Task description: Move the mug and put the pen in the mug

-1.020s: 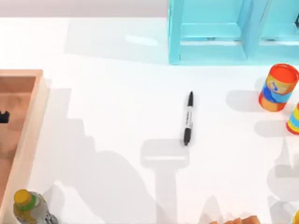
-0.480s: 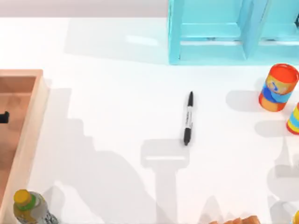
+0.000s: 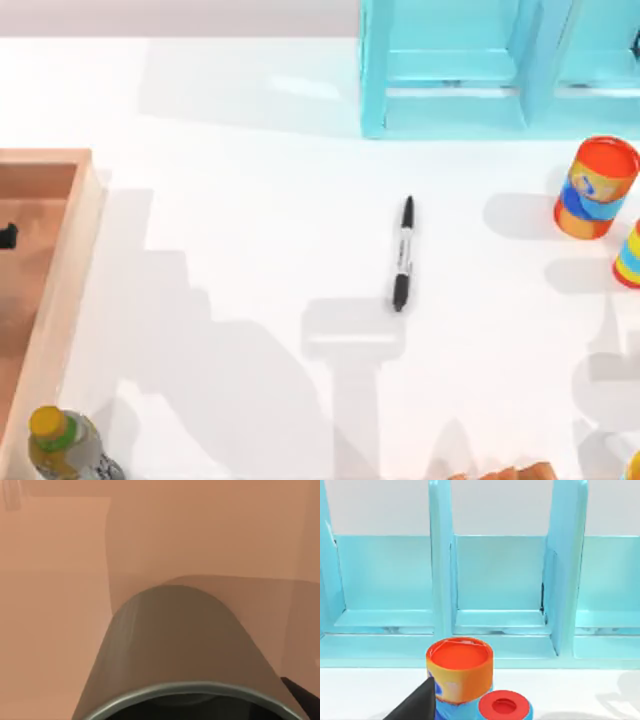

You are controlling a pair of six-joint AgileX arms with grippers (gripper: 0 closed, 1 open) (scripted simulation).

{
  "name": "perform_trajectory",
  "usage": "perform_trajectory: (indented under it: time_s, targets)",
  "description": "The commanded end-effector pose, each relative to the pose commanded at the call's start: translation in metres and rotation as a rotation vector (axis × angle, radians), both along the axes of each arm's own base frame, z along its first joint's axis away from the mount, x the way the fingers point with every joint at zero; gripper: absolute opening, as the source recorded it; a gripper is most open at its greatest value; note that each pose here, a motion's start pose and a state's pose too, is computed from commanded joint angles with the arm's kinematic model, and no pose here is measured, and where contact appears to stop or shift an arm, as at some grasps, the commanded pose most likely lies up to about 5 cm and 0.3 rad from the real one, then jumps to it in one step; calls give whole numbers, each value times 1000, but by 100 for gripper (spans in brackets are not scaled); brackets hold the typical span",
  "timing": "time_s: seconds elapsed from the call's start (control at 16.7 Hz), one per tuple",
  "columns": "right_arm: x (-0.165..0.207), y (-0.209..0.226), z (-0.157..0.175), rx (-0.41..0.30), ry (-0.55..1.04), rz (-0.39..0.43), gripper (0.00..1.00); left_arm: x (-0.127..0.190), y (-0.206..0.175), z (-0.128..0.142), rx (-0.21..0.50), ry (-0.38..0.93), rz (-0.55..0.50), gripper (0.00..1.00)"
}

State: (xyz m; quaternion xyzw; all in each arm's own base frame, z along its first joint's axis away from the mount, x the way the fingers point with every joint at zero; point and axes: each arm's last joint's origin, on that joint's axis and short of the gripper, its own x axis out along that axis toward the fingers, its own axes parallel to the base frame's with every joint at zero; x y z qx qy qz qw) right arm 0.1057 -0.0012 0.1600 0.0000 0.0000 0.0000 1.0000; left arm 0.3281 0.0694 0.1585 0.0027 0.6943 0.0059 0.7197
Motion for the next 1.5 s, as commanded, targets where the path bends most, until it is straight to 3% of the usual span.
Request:
perform_trajectory:
  time_s: [0.18, 0.36, 0.66, 0.84, 1.2, 1.5]
  targets:
    - [0, 0, 0, 0, 0, 0, 100, 17, -4, 28, 13, -68, 69, 0]
    - [0, 0, 0, 0, 0, 0, 100, 27, -33, 63, 4, -67, 99, 0]
    - [0, 0, 0, 0, 0, 0, 100, 10, -116, 114, -9, 23, 26, 0]
    - [0, 0, 0, 0, 0, 0, 100, -7, -146, 136, -9, 36, -21, 0]
    - [0, 0, 0, 0, 0, 0, 100, -8, -151, 136, -9, 44, -25, 0]
    - [0, 0, 0, 0, 0, 0, 100, 11, -192, 93, -28, 34, -15, 0]
